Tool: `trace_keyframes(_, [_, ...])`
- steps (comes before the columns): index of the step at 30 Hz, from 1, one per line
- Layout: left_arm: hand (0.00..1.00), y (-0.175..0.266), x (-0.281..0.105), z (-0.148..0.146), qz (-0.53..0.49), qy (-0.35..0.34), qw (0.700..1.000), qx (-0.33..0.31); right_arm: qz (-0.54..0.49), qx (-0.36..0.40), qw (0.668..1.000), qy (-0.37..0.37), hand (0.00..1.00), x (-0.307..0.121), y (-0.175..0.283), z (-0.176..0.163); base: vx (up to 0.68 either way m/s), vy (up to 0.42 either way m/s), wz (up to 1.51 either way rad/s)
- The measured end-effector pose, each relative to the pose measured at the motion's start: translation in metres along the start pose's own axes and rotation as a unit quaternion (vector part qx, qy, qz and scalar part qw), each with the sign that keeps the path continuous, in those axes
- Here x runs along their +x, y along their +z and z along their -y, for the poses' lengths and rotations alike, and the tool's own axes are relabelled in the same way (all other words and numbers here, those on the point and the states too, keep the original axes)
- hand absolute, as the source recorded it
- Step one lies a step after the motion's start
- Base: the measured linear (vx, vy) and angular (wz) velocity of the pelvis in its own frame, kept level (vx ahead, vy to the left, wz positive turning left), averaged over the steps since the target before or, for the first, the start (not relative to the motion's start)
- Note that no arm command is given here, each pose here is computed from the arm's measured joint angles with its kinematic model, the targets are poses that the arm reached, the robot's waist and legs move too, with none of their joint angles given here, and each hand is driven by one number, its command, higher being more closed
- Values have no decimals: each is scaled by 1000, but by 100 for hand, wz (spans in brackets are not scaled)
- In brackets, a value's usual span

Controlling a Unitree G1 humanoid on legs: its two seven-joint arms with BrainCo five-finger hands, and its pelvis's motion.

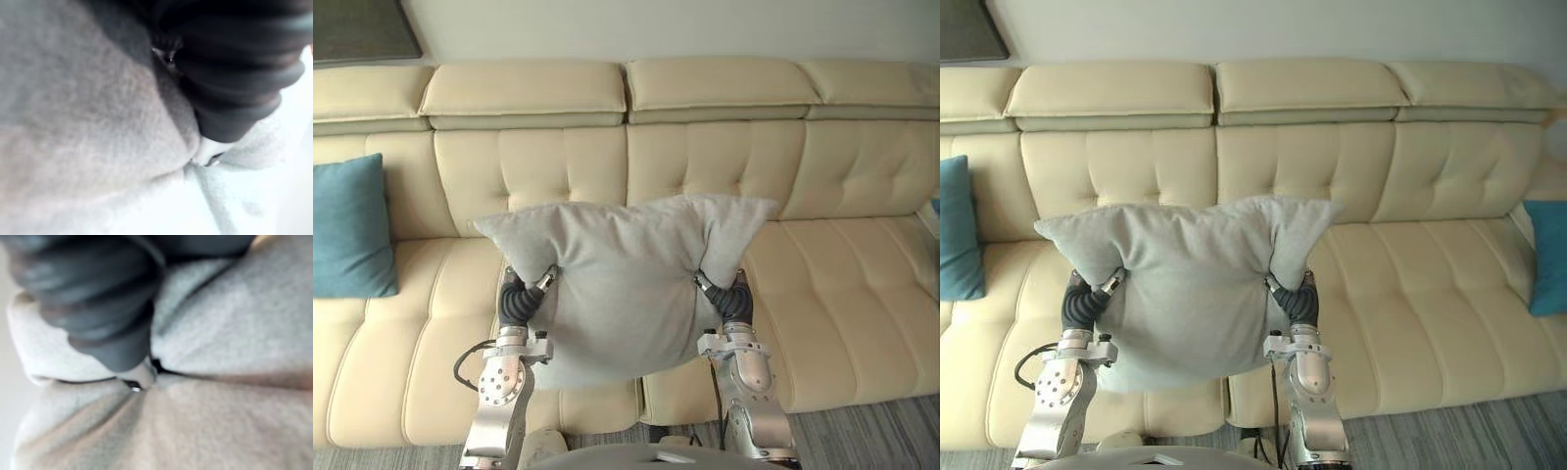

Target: Pick up cushions and gather them together orderly.

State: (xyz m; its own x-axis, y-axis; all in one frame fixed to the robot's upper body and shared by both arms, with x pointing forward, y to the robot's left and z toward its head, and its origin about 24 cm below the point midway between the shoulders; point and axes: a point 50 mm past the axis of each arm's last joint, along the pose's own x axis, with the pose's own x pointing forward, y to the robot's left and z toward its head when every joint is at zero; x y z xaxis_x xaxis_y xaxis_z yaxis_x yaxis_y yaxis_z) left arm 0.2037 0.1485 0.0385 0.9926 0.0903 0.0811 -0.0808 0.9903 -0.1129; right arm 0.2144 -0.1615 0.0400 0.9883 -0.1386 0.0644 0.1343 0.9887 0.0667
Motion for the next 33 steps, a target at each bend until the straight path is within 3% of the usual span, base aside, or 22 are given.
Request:
trace_keyframes(12, [100,-1,2,0,-7,0,1000,-5,-2,-13,1000,8,100,6,-2,0,-58,-7,-5])
trace_keyframes(20, [100,29,30,6,65,1,998,-17,57,8,998,3,100,22,25,-9,-106,-13,37])
trace_keyframes(33, [100,35,25,8,80,12,996,-37,72,19,997,-3,100,18,32,-11,-111,26,-27])
